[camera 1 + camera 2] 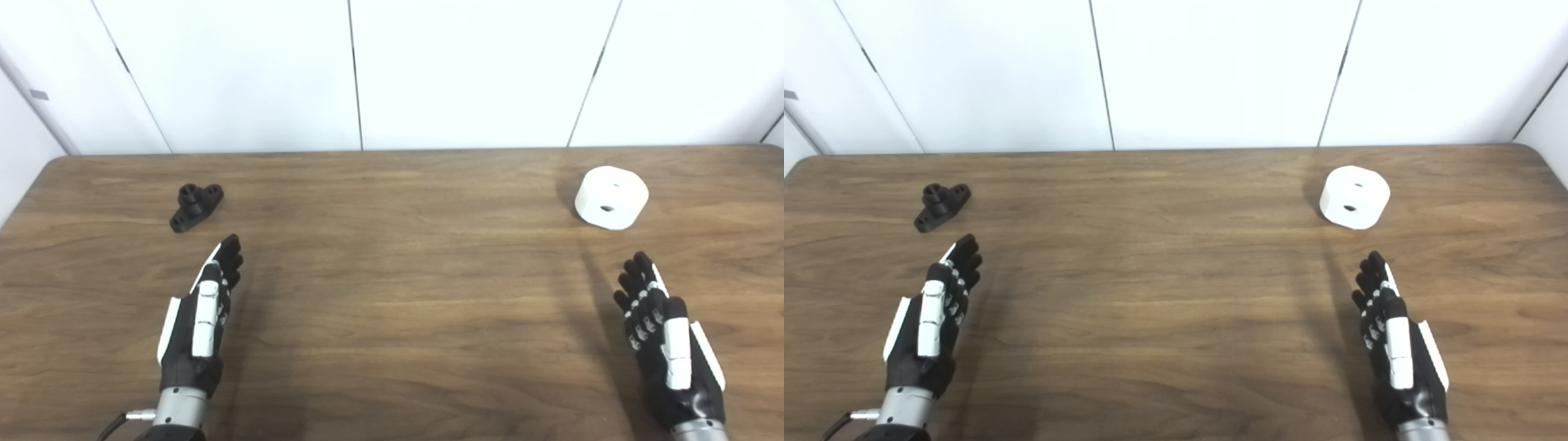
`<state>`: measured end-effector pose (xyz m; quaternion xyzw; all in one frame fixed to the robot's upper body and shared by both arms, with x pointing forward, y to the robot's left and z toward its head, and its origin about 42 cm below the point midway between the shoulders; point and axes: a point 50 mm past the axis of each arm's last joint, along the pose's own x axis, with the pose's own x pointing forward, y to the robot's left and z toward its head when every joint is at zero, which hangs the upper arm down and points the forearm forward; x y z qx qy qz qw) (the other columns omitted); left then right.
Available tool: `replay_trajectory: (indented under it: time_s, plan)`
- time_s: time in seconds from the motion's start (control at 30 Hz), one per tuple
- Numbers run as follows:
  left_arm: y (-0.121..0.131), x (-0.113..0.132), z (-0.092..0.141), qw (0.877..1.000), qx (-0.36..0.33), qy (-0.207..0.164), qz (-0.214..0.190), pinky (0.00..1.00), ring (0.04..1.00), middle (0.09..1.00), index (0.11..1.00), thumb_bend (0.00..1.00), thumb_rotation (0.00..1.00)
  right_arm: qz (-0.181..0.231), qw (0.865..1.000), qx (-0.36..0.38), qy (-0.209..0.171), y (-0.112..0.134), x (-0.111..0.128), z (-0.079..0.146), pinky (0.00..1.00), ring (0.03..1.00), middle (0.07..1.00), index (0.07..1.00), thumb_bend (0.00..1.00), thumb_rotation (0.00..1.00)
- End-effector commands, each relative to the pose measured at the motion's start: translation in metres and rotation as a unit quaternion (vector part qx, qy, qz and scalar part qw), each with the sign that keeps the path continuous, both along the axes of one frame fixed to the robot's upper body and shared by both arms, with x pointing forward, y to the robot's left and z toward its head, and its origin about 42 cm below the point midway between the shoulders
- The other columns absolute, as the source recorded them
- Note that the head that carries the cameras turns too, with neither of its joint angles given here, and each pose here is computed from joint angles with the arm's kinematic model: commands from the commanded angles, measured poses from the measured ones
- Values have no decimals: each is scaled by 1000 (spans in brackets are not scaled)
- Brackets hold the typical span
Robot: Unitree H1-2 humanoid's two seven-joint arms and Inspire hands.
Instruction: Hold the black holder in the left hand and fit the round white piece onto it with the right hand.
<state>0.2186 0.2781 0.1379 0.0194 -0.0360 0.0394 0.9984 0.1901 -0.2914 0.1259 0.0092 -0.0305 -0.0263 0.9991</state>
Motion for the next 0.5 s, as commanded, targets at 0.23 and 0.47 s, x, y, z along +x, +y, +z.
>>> replay_trajectory:
  time_s: [0.23, 0.47]
  plan:
    - [-1, 2, 8, 1000, 1, -24, -3, 990, 971, 954, 923, 567, 970, 5, 999, -5, -41, -1, 5, 10, 1000, 1000, 1000, 1000, 637, 1000]
    - [-3, 1, 8, 1000, 7, -26, -4, 992, 968, 953, 923, 570, 987, 5, 999, -5, -42, -3, 3, 11, 1000, 1000, 1000, 1000, 642, 998]
